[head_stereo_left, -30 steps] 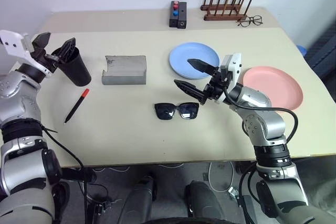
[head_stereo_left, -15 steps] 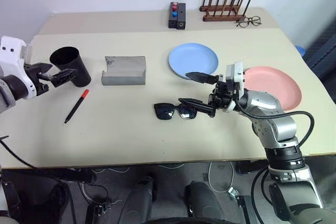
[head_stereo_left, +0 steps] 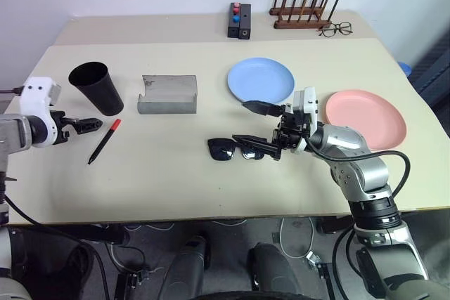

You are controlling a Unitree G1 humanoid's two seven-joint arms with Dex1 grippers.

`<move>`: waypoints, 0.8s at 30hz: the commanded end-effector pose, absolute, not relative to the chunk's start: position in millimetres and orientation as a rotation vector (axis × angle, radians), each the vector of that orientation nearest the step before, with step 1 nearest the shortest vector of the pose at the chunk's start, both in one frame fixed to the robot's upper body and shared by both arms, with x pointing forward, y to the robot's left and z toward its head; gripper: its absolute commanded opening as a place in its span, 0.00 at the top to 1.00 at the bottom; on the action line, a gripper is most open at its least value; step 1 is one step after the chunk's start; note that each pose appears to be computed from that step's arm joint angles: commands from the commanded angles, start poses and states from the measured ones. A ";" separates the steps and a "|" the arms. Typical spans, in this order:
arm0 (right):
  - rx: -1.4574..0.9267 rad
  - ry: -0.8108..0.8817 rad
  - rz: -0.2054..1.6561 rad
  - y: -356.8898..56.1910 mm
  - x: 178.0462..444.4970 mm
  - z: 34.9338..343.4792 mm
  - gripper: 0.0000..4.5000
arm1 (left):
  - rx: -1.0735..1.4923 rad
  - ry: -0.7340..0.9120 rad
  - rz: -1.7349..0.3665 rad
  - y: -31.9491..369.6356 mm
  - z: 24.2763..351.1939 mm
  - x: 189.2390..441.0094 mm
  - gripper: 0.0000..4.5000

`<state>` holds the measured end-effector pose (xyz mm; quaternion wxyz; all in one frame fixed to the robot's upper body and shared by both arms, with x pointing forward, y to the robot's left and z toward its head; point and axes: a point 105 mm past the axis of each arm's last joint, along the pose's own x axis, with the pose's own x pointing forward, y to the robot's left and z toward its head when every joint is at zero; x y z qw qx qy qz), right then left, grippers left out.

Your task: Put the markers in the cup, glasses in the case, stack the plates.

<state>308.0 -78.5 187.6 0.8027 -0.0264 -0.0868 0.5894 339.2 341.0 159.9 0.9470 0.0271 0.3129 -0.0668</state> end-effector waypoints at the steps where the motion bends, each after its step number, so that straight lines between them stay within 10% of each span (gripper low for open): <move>1: -0.071 -0.241 1.266 -73.4 301.7 197.3 0.00 | 0.146 0.657 -0.166 342.3 151.9 347.4 0.01; 8: -0.071 -0.231 1.249 -75.2 299.1 195.6 0.00 | 0.166 0.711 -0.249 324.6 131.8 357.3 0.01; 19: -0.087 -0.220 1.230 -76.6 301.1 193.7 0.00 | 0.155 0.832 -0.302 318.5 116.1 331.6 0.99; 24: -0.087 -0.214 1.231 -76.1 301.1 192.1 0.00 | 0.178 0.883 -0.269 339.1 128.2 295.0 0.99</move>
